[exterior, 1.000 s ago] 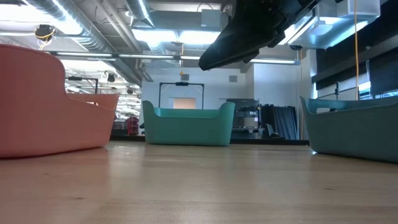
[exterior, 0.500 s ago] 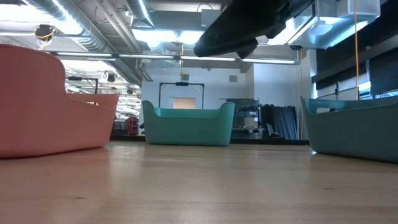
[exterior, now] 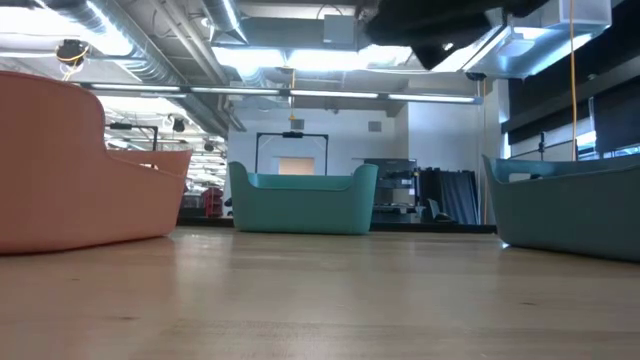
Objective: Sort silverware by color (type)
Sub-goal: Put the purple spoon into the orange bin
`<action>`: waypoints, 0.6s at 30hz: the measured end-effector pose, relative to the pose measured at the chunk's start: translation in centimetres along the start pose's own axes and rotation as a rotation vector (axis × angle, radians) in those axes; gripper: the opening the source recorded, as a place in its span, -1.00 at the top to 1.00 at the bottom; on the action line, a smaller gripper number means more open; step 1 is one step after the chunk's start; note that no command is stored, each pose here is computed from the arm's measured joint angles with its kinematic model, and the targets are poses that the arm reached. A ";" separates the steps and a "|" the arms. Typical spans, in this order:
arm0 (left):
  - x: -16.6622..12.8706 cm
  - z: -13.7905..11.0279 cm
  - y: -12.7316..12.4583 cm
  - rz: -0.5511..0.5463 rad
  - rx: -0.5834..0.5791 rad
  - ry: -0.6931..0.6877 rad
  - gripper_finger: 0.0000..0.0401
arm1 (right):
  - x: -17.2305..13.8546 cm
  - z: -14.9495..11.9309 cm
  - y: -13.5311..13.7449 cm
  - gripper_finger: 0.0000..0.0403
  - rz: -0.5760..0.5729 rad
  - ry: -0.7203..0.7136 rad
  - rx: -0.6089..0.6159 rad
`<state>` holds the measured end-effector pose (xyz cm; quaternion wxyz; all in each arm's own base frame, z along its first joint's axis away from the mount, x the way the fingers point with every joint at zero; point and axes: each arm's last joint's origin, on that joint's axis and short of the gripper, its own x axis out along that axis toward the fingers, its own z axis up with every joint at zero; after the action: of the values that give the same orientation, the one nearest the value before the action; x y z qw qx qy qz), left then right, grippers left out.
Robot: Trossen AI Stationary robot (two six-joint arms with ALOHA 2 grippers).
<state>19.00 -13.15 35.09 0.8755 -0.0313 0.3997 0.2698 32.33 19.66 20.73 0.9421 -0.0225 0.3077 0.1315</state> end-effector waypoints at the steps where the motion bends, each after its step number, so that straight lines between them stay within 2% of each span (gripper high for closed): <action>1: 0.1 0.1 0.8 0.025 -0.013 -0.002 0.95 | -0.1 -0.1 0.3 0.70 0.006 0.005 0.002; 5: 1.1 -0.1 3.6 0.078 -0.076 0.018 0.95 | -0.3 -0.7 1.2 0.70 -0.018 0.037 0.011; 11: 3.3 -2.0 6.6 0.142 -0.145 0.084 0.95 | -0.7 -1.7 2.0 0.70 -0.086 0.087 0.050; 18: 7.1 -5.1 6.7 0.121 -0.195 0.221 0.95 | -1.2 -2.7 3.2 0.70 -0.106 0.144 0.084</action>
<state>15.99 -5.62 27.64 0.8011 -0.1214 0.4666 0.3547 29.02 22.08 19.39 0.9232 -0.0086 0.3784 0.0662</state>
